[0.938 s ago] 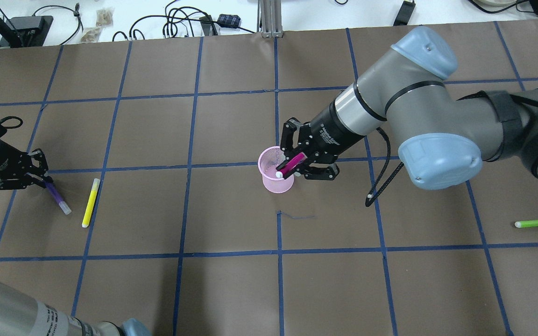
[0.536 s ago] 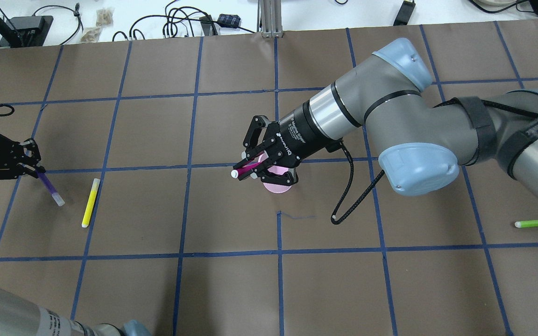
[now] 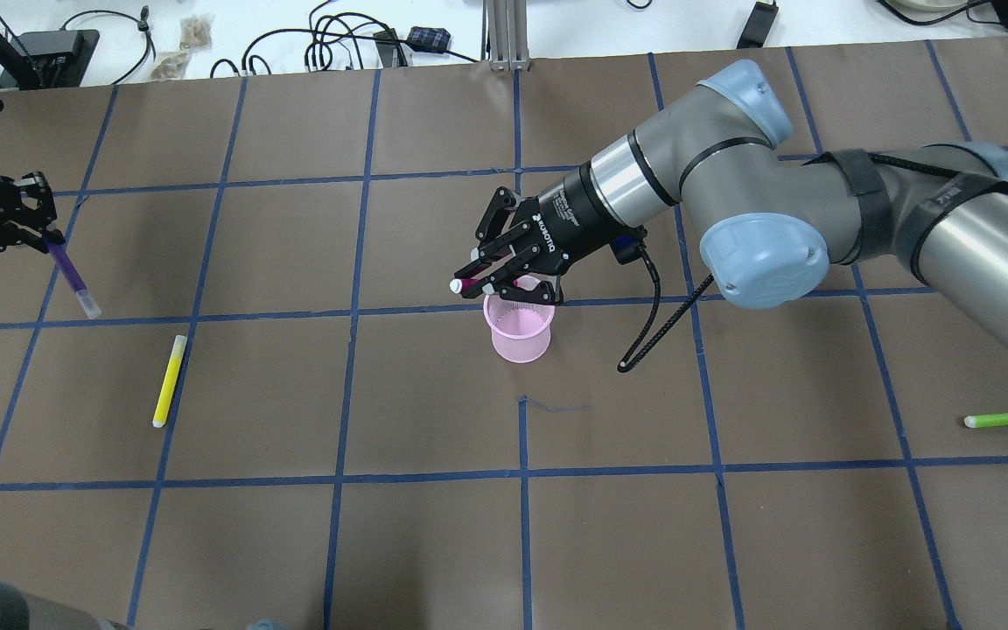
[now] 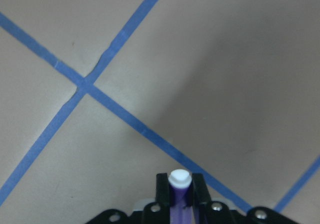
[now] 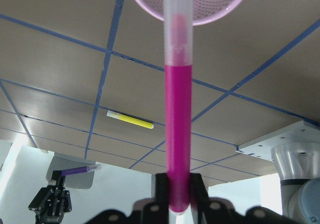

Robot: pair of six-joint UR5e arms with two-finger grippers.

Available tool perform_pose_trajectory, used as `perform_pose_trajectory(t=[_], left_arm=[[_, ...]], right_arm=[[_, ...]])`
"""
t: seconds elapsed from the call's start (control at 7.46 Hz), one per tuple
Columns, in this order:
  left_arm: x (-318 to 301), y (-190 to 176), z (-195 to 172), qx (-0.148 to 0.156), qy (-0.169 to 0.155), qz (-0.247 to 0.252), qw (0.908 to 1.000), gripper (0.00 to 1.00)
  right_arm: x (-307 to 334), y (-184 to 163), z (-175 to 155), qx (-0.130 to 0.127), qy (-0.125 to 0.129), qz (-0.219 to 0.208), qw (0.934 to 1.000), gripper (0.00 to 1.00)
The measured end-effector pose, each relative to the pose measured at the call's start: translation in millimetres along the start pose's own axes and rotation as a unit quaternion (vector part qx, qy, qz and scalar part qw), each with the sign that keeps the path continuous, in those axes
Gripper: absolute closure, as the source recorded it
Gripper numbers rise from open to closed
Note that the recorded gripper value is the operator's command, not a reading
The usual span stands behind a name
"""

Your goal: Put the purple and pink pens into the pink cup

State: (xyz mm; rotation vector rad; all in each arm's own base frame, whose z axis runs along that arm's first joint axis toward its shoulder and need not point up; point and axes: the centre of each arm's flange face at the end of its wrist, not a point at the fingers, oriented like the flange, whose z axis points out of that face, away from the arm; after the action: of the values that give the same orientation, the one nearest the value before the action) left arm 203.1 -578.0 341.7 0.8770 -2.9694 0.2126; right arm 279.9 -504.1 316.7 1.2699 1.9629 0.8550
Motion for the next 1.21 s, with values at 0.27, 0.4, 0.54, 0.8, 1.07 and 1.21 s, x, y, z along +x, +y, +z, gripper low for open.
perform_pose_trajectory(t=[0.27, 0.4, 0.54, 0.8, 1.07, 1.21], left_arm=[[45.1, 12.1, -25.8, 0.025, -0.006, 0.037, 0.999, 1.0], [66.4, 18.5, -28.9, 0.036, -0.019, 0.056, 0.9976, 1.0], [85.7, 25.0, -30.9, 0.05, -0.03, 0.073, 0.9956, 1.0], [111.2, 36.6, -30.5, 0.064, -0.049, 0.089, 0.9927, 1.0], [126.8, 44.1, -27.3, 0.065, -0.053, 0.088, 0.9926, 1.0], [131.8, 46.5, -26.4, 0.065, -0.052, 0.087, 0.9927, 1.0]], right_arm=[[-3.7, -19.7, 8.5, -0.01, 0.005, 0.021, 0.9997, 1.0], [-5.7, -25.5, 13.2, -0.022, 0.005, 0.03, 0.9993, 1.0], [-7.2, -30.9, 17.4, -0.031, 0.005, 0.038, 0.9988, 1.0], [-7.6, -41.6, 23.9, -0.038, 0.009, 0.045, 0.9982, 0.94], [-8.5, -57.8, 24.0, -0.038, 0.009, 0.055, 0.9977, 0.54], [-9.1, -65.7, 21.5, -0.035, 0.008, 0.061, 0.9975, 0.43]])
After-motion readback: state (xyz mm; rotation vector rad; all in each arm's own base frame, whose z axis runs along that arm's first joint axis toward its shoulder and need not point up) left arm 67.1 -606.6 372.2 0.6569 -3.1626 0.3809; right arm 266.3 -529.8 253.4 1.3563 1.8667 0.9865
